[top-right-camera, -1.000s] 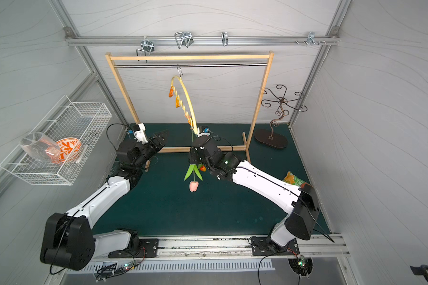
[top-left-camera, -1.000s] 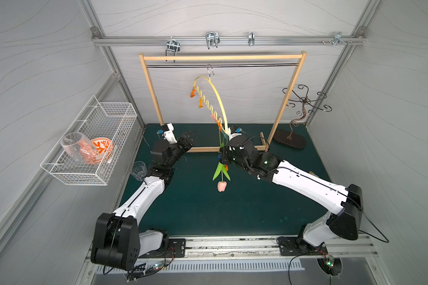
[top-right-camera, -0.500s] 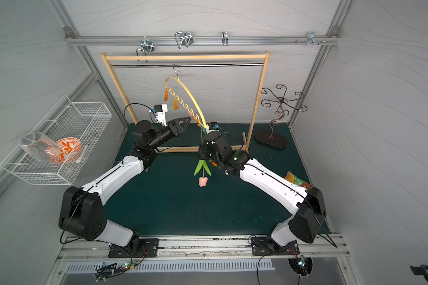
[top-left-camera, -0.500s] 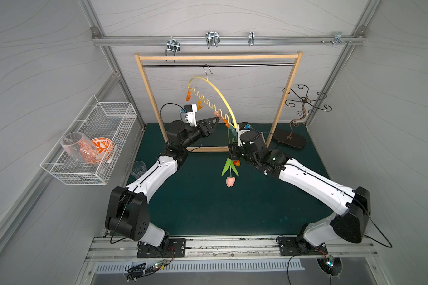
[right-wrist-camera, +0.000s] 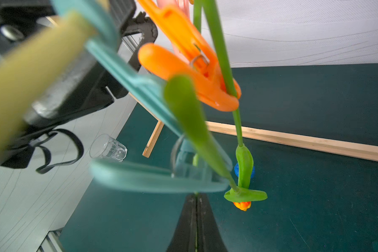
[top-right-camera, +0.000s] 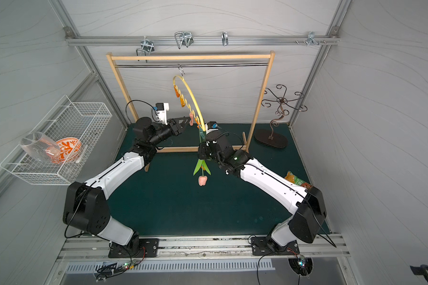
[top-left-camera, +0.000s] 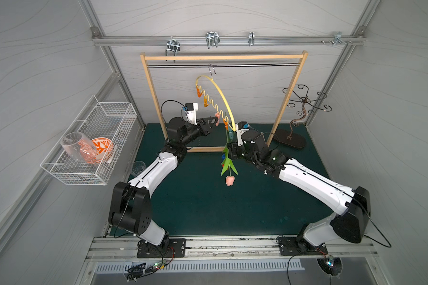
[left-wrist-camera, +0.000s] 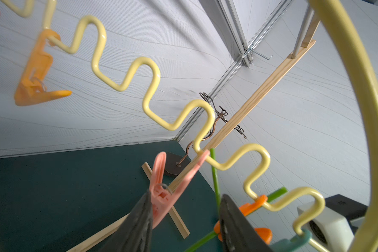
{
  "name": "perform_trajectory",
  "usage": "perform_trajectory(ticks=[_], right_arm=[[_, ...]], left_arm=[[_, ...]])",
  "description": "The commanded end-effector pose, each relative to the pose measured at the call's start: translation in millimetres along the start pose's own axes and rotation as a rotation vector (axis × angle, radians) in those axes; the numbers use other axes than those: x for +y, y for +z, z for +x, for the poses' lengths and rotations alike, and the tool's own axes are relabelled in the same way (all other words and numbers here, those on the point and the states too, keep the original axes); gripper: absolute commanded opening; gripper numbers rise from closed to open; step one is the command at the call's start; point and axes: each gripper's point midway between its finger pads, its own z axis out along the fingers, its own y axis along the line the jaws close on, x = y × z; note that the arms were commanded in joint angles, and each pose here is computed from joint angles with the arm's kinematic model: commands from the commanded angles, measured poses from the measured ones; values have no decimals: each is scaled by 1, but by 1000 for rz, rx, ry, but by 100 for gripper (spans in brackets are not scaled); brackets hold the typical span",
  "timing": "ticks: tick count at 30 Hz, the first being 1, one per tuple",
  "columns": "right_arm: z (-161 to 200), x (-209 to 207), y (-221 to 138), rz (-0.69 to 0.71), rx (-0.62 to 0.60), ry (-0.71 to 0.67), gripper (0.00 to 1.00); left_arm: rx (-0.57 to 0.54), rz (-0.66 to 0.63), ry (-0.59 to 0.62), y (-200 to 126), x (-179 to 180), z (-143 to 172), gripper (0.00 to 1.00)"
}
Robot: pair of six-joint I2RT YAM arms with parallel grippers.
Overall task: Dry the flowers on a clothes hanger
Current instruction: Open the clamp at the hanger.
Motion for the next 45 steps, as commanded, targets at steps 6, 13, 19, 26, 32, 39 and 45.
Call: perform_trajectory(ticks=[6,13,19,26,32,39,45], right_arm=[[-20,6,-9,-39,-57,-19,0],[-21,2,-6,-33,-56,-19,0],[-22,0,-4,-35,-53,-17,0],[-23,1,-4,-43,-53,-15,0],[-24,2,-4,-48,-52,-15,0],[-24,3,-5,-49,-54,-14,0],[-26,2,-6,-47,-55,-12,0]], left_arm=[[-50,132,67,11,-21,-27,52],[-39,177,65,18,-23,-27,51],[-26,208,49,25,-22,-24,52],[-22,222,43,29,-24,-24,53],[-17,224,33,33,-25,-22,52],[-6,221,28,36,-25,-20,48],[8,220,29,41,-26,-13,50]])
